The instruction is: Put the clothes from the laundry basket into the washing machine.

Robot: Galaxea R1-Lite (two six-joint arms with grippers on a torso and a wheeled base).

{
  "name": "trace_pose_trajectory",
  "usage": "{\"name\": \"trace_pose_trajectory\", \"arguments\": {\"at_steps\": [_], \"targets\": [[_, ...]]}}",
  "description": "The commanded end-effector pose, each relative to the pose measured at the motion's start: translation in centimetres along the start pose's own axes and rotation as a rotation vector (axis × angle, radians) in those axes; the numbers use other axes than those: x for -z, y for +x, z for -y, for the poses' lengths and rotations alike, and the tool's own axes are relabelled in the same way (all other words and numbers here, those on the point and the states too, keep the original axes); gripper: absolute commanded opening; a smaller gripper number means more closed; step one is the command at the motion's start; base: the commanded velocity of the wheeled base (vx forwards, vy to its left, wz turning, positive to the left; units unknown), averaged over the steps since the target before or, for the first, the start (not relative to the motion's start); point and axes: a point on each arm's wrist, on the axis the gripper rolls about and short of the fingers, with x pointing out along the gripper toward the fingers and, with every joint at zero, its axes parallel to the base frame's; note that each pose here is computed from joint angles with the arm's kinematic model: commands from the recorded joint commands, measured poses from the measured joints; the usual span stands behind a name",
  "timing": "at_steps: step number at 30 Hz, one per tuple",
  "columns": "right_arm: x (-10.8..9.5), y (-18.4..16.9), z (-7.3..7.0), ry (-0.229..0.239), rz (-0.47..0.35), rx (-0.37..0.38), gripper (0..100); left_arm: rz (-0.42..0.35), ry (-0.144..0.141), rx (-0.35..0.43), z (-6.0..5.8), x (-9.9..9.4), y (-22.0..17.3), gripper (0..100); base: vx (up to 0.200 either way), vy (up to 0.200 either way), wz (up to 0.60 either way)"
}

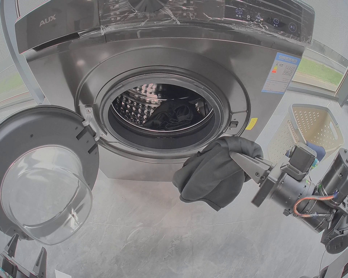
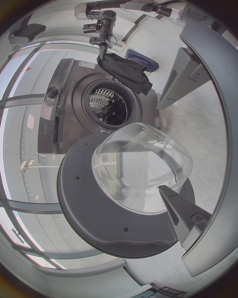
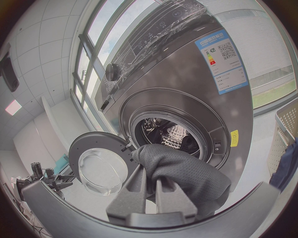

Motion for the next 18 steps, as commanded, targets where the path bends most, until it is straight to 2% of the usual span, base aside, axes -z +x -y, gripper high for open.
{"name": "trace_pose_trajectory", "arguments": {"at_steps": [1, 3, 5, 6, 7, 8, 9, 10, 11, 16, 17, 18], "targets": [[0.8, 1.4, -0.2, 0.004, -0.015, 0.014, 0, -0.002, 0.003, 0.0, 0.0, 0.5, 0.0, 100, 0.0, 0.0, 0.0], [1.0, 1.6, -0.4, 0.005, -0.021, 0.014, 0, 0.0, 0.005, -0.002, 0.0, 0.5, 0.0, 100, 0.0, 0.0, 0.0], [1.3, 1.8, -0.8, 0.007, -0.028, 0.005, 0, 0.003, 0.019, 0.006, 0.0, 0.5, 0.0, 100, 0.0, 0.0, 0.0], [1.2, 1.8, -0.8, 0.008, -0.025, 0.003, 0, 0.035, 0.014, 0.006, 0.0, 0.0, -0.1, 100, 0.0, 0.0, 0.0], [1.3, 2.1, -0.8, 0.008, -0.025, 0.003, 0, 0.107, -0.002, 0.017, 0.0, -1.4, -0.5, 100, 0.0, 0.0, 0.0], [1.3, 2.3, -0.9, 0.008, -0.021, 0.0, 0, 0.193, -0.01, 0.037, 0.1, -3.6, -1.2, 100, 0.0, 0.0, 0.0], [1.3, 2.5, -0.9, 0.009, -0.018, 0.0, 0, 0.22, -0.01, 0.054, 0.1, -4.4, -1.5, 100, 0.0, 0.0, 0.0], [1.3, 2.5, -0.9, 0.009, -0.018, 0.0, 0, 0.22, -0.01, 0.054, 0.1, -4.4, -1.5, 100, 0.0, 0.0, 0.0], [1.2, 3.2, -1.1, 0.013, 0.016, -0.009, 0, 0.189, -0.008, 0.161, 0.4, -7.0, -1.3, 100, 0.0, 0.0, 0.0], [2.1, 5.1, -1.4, 0.019, 0.036, -0.024, 0, -0.006, -0.007, 0.328, 0.7, -7.6, 1.9, 100, 0.0, 0.0, 0.0], [2.2, 5.1, -1.5, 0.019, 0.036, -0.025, 0, -0.009, -0.007, 0.333, 0.8, -7.6, 2.0, 100, 0.0, 0.0, 0.0], [2.6, 6.0, -1.6, 0.022, 0.054, -0.027, 0, -0.045, -0.004, 0.396, 0.9, -8.2, 3.3, 100, 0.0, 0.0, 0.0]]}}
